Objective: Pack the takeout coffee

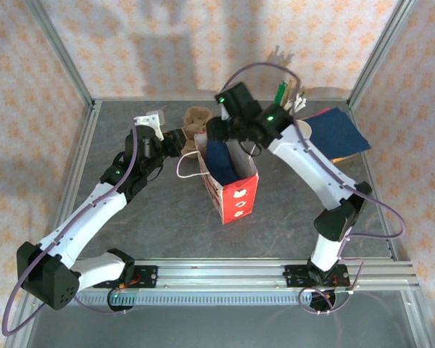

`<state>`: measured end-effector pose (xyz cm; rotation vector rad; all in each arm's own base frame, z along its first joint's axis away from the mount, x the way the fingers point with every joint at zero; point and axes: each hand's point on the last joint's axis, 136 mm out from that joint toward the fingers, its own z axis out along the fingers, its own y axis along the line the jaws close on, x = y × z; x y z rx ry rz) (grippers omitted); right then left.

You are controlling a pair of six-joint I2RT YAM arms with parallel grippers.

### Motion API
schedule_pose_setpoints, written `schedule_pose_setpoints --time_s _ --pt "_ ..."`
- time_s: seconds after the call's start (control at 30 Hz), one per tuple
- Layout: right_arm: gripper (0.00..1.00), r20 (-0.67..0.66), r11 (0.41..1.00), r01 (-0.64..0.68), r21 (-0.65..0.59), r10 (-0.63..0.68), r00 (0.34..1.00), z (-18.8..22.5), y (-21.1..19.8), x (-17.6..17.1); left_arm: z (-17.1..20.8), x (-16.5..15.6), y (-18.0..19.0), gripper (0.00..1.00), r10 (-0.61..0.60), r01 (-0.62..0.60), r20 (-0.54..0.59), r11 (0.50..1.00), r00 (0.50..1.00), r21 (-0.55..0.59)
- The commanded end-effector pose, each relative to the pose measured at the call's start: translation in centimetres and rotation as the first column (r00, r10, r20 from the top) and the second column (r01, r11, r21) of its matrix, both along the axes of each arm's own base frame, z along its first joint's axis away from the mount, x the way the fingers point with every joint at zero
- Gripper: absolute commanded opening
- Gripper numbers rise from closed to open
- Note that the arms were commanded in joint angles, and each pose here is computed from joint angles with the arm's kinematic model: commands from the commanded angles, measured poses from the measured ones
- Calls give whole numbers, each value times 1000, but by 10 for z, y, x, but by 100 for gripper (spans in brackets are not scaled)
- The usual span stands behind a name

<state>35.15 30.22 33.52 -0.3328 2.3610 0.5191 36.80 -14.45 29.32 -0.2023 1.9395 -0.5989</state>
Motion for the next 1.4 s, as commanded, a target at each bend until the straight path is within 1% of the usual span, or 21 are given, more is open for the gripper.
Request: schedule_pose_setpoints --time_s 0.0,0.1,0.17,0.23,0.33,0.43,0.5,0.57,0.63,0.77,0.83,0.93,1.07,1.2,1.37 --pt "42 169 986 140 92 -154 973 76 -64 21 7 3 3 33 11 -10 22 1000 1000 -10" --pt "44 194 941 320 110 -336 921 85 -128 48 8 2 5 33 15 -15 24 1000 1000 -7" --pt "50 231 889 442 120 -458 859 91 -177 62 7 2 6 33 18 -18 21 1000 1000 -2" --pt "53 255 825 549 136 -565 785 91 -223 70 8 3 6 34 19 -19 20 1000 1000 -2" --pt "55 251 726 671 149 -684 685 72 -288 81 9 3 6 34 20 -20 21 1000 1000 0" --pt "55 195 678 717 160 -734 651 38 -329 91 9 4 10 36 42 -42 23 999 999 7" --pt "55 162 669 724 166 -743 649 13 -343 97 9 4 18 40 81 -82 23 997 996 16" --pt "59 144 640 757 133 -768 624 -12 -358 103 11 4 28 43 133 -134 30 991 991 24" --pt "66 118 589 804 78 -806 580 -41 -377 106 16 3 41 46 193 -194 32 980 981 30" --pt "69 77 527 850 22 -848 524 -87 -406 114 26 -3 63 54 291 -293 57 955 955 51" --pt "74 77 491 871 -11 -868 491 -106 -419 117 29 -8 73 59 336 -340 74 939 939 55" --pt "79 60 462 885 -50 -883 465 -134 -434 125 33 -13 83 63 371 -378 98 924 923 55" --pt "82 15 456 885 -89 -888 459 -167 -442 136 34 -17 87 64 375 -383 110 922 921 64" --pt "83 -6 457 880 -128 -888 460 -191 -448 145 31 -19 89 64 379 -388 106 918 919 79" --pt "84 -58 491 859 -145 -871 488 -214 -446 158 27 -19 88 64 373 -382 102 920 922 84"
